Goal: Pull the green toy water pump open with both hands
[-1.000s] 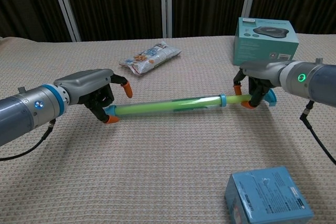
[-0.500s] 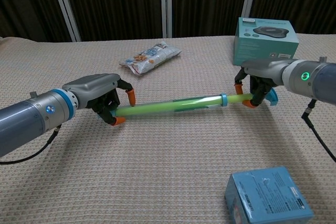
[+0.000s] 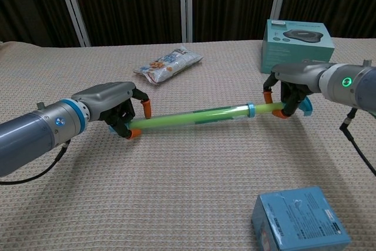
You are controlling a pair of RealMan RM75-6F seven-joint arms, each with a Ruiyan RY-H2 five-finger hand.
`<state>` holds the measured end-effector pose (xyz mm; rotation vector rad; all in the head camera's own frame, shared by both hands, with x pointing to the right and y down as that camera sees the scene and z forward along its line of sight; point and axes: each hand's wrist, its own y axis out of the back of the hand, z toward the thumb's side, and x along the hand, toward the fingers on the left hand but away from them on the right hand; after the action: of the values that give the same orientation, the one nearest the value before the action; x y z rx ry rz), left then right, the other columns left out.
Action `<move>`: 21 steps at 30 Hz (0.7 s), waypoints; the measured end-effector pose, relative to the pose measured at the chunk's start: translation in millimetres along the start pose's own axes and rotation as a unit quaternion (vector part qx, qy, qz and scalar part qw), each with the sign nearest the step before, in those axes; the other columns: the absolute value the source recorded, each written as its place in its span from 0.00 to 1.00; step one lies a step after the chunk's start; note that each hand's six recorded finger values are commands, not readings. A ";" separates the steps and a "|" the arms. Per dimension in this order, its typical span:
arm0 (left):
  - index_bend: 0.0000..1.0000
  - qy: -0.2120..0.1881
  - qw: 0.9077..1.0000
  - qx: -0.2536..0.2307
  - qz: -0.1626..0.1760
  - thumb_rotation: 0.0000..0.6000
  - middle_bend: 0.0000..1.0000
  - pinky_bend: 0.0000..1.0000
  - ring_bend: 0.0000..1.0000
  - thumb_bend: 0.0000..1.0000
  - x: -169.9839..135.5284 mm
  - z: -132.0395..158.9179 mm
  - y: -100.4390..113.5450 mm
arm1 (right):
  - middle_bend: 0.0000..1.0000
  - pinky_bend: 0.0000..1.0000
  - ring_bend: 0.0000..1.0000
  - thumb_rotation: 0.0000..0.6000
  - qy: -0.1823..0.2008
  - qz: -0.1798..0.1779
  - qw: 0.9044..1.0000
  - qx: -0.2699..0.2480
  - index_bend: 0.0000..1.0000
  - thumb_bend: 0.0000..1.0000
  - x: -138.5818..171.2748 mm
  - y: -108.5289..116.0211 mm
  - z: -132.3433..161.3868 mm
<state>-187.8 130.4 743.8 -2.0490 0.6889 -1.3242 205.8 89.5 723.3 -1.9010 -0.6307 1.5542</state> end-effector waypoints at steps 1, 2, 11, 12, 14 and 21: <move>0.69 0.001 1.000 0.000 0.001 1.00 0.89 1.00 0.84 0.44 -0.3 -0.9 0.9 | 1.00 1.00 1.00 1.00 0.000 -0.002 1.000 0.001 0.69 0.49 0.3 1.3 -1.0; 0.69 0.002 1.000 0.000 0.002 1.00 0.89 1.00 0.84 0.44 -0.7 -2.2 1.7 | 1.00 1.00 1.00 1.00 -0.001 -0.004 1.000 0.001 0.69 0.49 0.6 2.7 -2.1; 0.69 0.027 1.000 0.006 0.006 1.00 0.89 1.00 0.84 0.44 -8.8 -29.6 13.6 | 1.00 1.00 1.00 1.00 -0.012 -0.025 1.000 0.003 0.69 0.49 8.4 21.4 -24.1; 0.70 0.033 0.999 0.008 0.006 1.00 0.89 1.00 0.84 0.44 -10.8 -35.5 15.2 | 1.00 1.00 1.00 1.00 -0.015 -0.028 0.999 0.003 0.69 0.49 10.6 24.4 -28.5; 0.70 0.042 0.999 0.009 0.006 1.00 0.89 1.00 0.84 0.44 -14.4 -45.5 17.8 | 1.00 1.00 1.00 1.00 -0.020 -0.033 0.999 0.002 0.69 0.49 14.3 28.9 -35.2; 0.70 0.071 0.997 0.014 0.008 1.00 0.89 1.00 0.84 0.44 -31.4 -79.7 27.4 | 1.00 1.00 1.00 1.00 -0.031 -0.046 0.998 0.001 0.69 0.49 29.5 39.7 -53.9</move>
<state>-275.8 117.4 730.7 -1.9375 0.7428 -1.4734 264.2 73.7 682.2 -1.8018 -0.7317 1.5608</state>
